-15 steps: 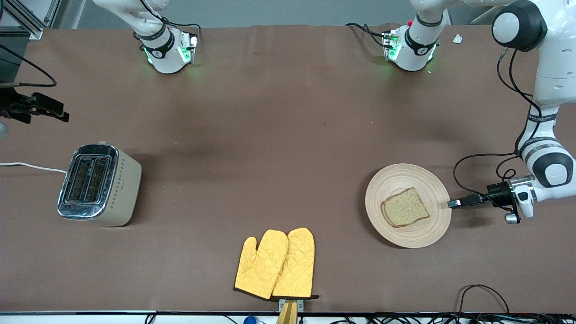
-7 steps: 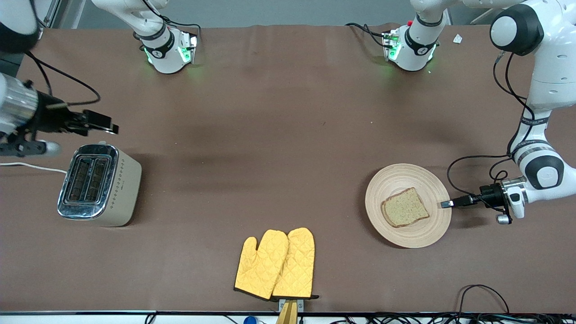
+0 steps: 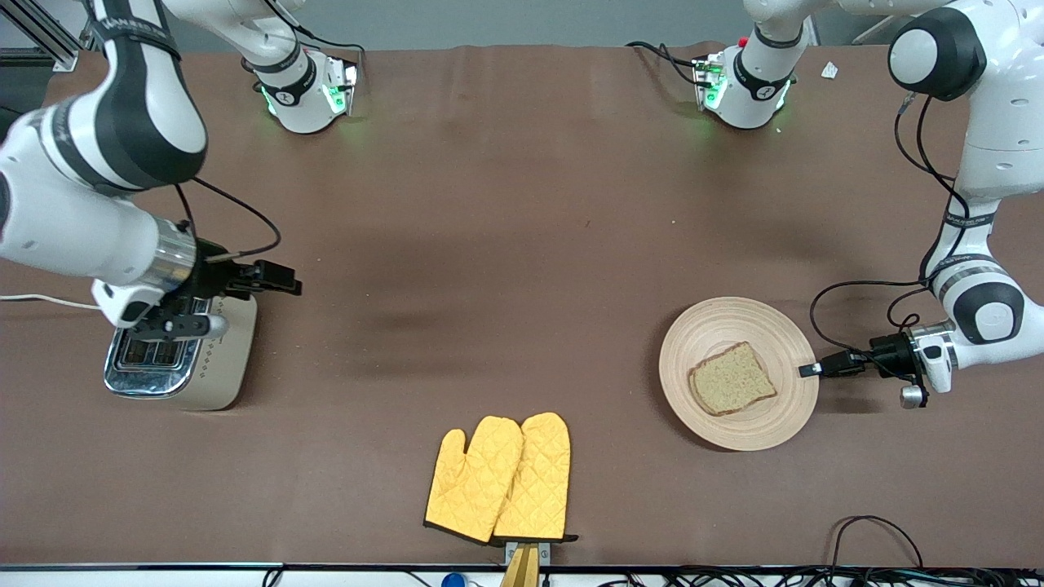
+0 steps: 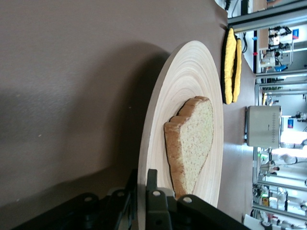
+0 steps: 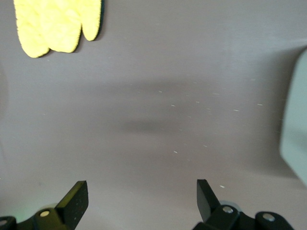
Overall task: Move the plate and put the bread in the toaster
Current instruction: 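Slide the wooden plate with the left gripper while the right gripper reaches it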
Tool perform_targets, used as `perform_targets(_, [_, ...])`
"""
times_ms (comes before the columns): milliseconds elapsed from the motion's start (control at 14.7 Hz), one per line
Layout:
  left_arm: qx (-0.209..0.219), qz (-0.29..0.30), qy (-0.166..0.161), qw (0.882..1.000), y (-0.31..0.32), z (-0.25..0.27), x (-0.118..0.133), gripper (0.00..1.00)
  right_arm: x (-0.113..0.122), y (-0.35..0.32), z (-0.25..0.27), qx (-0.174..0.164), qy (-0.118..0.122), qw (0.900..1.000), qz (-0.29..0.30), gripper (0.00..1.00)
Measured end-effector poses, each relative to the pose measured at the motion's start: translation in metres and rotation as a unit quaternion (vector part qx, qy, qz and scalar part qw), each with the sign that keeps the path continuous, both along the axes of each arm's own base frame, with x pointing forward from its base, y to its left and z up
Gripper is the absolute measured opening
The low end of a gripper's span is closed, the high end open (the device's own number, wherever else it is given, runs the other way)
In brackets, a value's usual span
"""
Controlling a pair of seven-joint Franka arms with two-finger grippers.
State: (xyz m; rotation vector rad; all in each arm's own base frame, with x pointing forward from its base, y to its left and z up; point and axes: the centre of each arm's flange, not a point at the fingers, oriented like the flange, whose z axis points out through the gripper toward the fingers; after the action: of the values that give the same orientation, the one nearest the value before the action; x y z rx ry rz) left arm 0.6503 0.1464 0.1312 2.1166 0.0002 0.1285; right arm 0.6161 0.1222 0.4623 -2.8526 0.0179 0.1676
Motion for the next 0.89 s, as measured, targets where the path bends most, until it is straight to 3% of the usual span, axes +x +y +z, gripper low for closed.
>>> perform_targets(341, [-0.013,-0.045,-0.027,0.999,-0.045,0.014,0.015,0.09,0.018,0.017,-0.059,0.0,-0.001,1.0,-0.006,0.97])
perform_targets(614, [-0.046,-0.081,-0.02,0.995,-0.116,0.034,0.022,0.09,0.026,0.018,-0.087,0.01,0.004,1.0,-0.021,0.97])
perform_targets(886, [-0.071,-0.146,-0.012,0.987,-0.221,0.047,0.015,0.09,0.035,0.042,-0.108,0.009,-0.027,0.999,-0.019,0.95])
